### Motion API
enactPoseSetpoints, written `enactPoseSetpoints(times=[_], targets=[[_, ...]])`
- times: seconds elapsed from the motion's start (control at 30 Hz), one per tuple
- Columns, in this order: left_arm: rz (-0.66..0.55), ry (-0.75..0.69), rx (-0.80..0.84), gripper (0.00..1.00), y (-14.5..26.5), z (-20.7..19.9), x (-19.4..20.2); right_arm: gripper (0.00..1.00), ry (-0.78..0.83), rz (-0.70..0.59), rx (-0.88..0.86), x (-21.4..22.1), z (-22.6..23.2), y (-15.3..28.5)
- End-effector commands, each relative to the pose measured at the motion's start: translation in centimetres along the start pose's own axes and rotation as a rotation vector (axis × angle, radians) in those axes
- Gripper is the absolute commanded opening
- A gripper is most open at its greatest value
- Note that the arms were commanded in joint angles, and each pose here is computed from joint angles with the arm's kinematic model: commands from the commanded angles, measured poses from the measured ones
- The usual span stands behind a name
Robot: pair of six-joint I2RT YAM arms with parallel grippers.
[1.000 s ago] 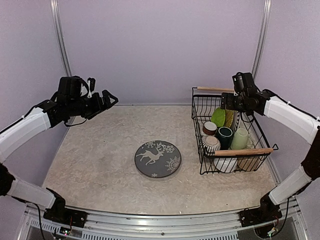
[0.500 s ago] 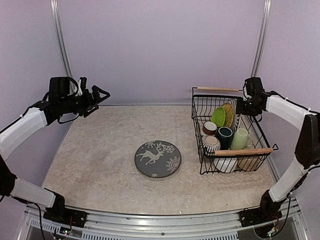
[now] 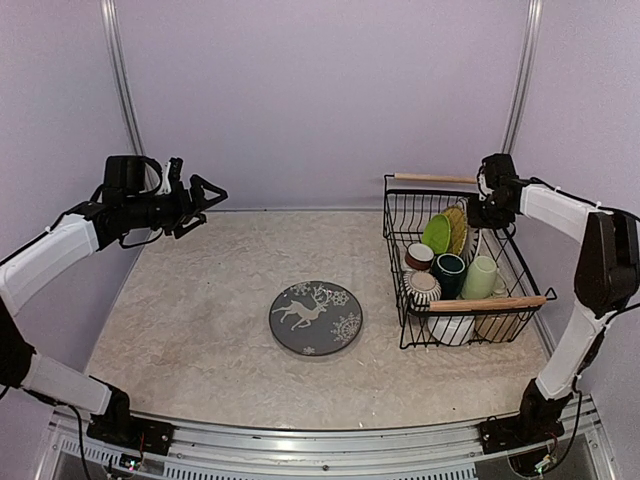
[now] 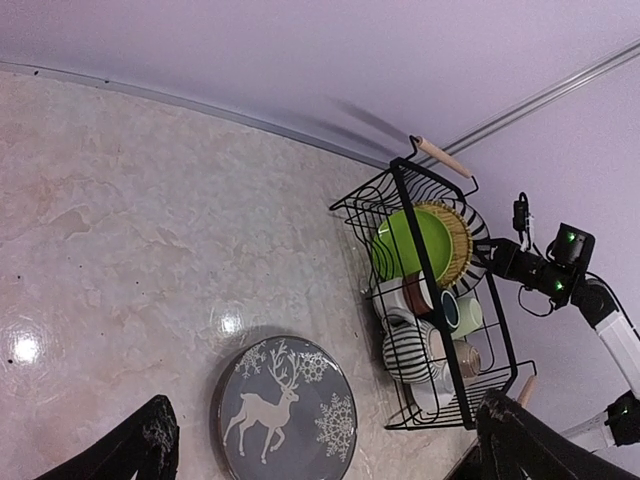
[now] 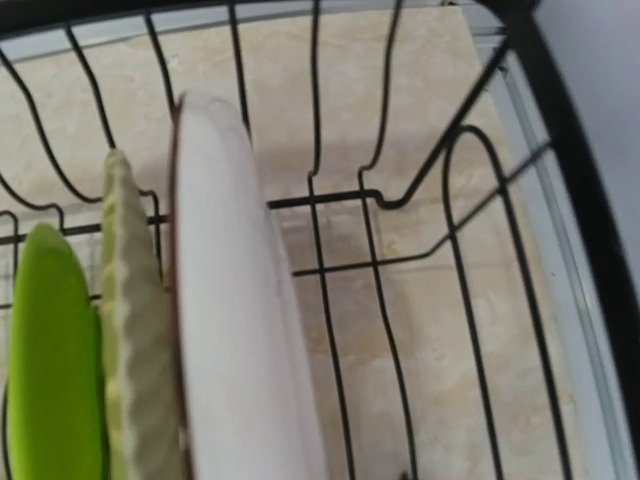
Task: Unload the mixed dishes from the dish rack
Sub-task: Grab the plate from the dish rack.
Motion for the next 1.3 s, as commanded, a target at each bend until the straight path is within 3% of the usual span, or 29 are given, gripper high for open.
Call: enactPoseSetpoints(times=[0.0,0.37,1.27], targets=[[0.012,-0.006,0.008,0.99,-0.3,-0.4,-0.1,0.28,0.01,0.026,0.0,-0.5,-0.2,-1.4],[0.02,0.011,-0.018,0.99,-0.7,0.1,0.0,0.0,-0.003,0.008,0.064,-1.1,-1.0,0.1],[0.05,0.041,-0.021,0.99,-1.3,0.5,0.3,0.0,0.006,-0.221,0.308,-5.5,-2.3,12.4]])
Point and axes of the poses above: each gripper's point midway between its finger pads, its own y axis back along the fingers, its own z axis along the line the jaws close on, x = y × z, the point moved 8 cm from there along y, back along the fingers, and after that the axes turned 12 degrees about y, right-handed, at the moved point
